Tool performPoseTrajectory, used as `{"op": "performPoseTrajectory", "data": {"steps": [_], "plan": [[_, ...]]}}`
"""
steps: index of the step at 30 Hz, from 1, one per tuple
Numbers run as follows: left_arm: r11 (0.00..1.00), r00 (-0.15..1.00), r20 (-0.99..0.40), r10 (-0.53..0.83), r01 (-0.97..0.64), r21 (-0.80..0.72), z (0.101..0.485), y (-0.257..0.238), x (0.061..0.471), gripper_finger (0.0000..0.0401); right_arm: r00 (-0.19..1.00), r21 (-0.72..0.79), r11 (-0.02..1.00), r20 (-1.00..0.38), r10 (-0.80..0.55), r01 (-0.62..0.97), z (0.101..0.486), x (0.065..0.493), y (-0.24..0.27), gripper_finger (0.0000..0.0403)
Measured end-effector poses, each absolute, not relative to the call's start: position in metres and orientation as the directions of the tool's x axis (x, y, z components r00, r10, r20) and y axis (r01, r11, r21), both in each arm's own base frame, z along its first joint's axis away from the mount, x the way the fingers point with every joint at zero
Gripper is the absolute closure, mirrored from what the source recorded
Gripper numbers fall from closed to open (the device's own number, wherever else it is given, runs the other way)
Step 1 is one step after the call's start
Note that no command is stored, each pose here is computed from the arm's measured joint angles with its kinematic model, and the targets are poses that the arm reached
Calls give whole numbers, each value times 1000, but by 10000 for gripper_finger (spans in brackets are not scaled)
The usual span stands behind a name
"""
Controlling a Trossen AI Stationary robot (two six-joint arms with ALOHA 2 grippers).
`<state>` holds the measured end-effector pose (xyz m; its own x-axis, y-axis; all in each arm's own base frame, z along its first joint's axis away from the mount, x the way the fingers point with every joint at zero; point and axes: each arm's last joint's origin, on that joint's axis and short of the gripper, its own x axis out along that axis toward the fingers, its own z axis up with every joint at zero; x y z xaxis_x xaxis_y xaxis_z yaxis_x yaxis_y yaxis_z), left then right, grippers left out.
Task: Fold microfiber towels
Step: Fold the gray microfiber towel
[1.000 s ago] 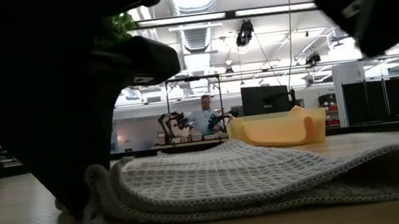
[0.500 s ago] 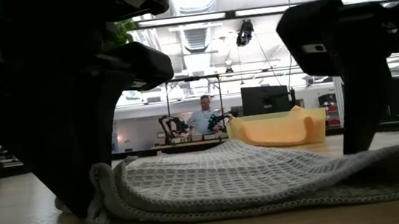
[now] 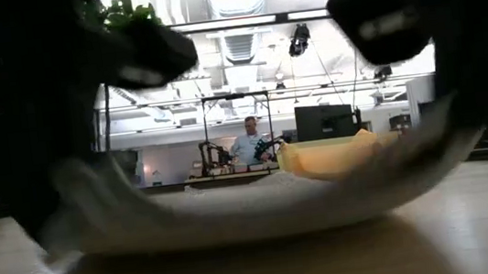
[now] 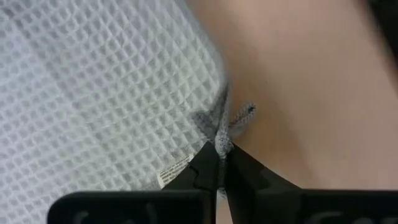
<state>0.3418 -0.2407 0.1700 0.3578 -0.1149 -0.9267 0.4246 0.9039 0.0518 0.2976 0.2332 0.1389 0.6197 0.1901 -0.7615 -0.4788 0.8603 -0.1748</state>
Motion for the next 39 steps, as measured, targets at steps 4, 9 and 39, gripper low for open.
{"op": "performPoseTrajectory", "data": {"steps": [4, 9, 39], "plan": [[884, 390, -895, -214, 467, -8, 185, -250, 334, 401, 614, -81, 868, -739, 278, -491, 158, 294, 234, 393], [876, 426, -867, -261, 482, -26, 202, -250, 322, 401, 592, 65, 864, -703, 394, -499, 180, 291, 233, 394], [974, 567, -819, 88, 124, 190, 216, -140, 272, 401, 587, 107, 982, -790, 178, -153, 194, 334, 102, 394]]}}
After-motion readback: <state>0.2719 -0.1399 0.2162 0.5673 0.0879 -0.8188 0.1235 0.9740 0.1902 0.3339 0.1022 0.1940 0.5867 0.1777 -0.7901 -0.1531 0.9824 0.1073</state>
